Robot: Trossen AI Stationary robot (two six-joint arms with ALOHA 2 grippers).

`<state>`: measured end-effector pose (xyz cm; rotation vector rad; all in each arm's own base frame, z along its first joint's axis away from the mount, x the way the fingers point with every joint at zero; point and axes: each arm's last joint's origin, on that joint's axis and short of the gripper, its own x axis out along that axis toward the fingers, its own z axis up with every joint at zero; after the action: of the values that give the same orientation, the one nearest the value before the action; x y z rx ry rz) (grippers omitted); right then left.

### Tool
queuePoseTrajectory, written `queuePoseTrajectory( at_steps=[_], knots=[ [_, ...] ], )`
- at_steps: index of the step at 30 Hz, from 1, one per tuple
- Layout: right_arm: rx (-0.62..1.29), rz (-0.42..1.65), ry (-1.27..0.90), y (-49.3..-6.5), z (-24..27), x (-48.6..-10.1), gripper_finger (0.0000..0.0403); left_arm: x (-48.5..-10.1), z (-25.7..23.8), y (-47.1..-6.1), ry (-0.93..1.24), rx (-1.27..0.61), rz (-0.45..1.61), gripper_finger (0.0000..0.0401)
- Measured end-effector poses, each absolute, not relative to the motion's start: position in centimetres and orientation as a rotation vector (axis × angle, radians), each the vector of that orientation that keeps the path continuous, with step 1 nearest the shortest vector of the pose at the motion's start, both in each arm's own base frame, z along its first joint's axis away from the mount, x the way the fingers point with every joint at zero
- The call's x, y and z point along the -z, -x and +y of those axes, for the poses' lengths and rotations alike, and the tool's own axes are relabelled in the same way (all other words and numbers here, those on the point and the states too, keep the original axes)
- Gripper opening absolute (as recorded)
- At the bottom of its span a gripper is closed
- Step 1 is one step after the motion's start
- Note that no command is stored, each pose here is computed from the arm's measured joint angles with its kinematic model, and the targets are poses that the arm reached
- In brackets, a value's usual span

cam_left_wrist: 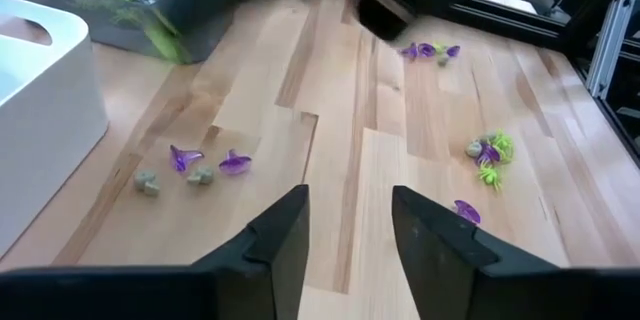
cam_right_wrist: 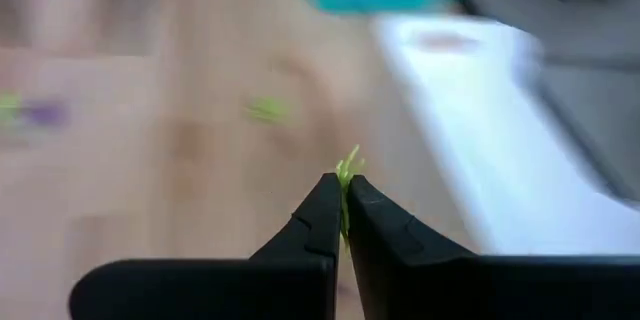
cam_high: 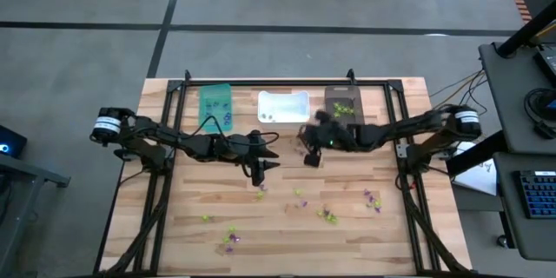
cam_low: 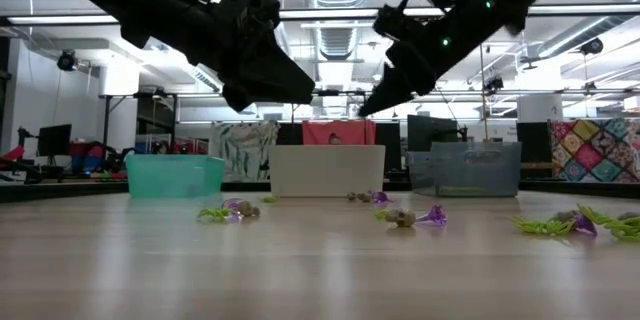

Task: Sort Halloween decoration
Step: Put the green spider toy into the black bin

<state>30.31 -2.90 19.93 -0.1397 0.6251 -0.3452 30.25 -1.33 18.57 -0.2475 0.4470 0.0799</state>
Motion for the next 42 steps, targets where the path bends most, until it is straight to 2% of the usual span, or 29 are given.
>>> queuePoseTrajectory(
  at_steps=[8,15,18,23,34,42],
  knots=[
    [0.752,0.830,-0.049,-26.0,-9.4,-24.1,0.0009,-18.7,-1.3,-30.3,0.247,-0.079,0.437,0.0127],
    [1.019,0.971,-0.350,-22.4,-14.9,-23.9,0.0009,-18.7,-1.3,-30.3,0.248,-0.078,0.435,0.0127],
    [0.991,0.998,-0.466,-22.0,-16.3,-22.7,0.0009,-18.7,-1.3,-30.3,0.248,-0.078,0.435,0.0127],
    [0.958,1.040,-0.480,-22.4,-17.4,-21.2,0.0017,-18.7,-1.3,-30.3,0.248,-0.078,0.435,0.0127],
    [0.910,0.980,-0.483,-23.1,-17.7,-21.3,0.0099,-18.6,-1.3,-30.3,0.244,-0.080,0.449,0.0127],
    [0.840,0.940,-0.447,-24.0,-15.5,-22.6,0.0127,-17.1,-1.2,-29.4,0.191,-0.125,0.625,0.0127]
  ],
)
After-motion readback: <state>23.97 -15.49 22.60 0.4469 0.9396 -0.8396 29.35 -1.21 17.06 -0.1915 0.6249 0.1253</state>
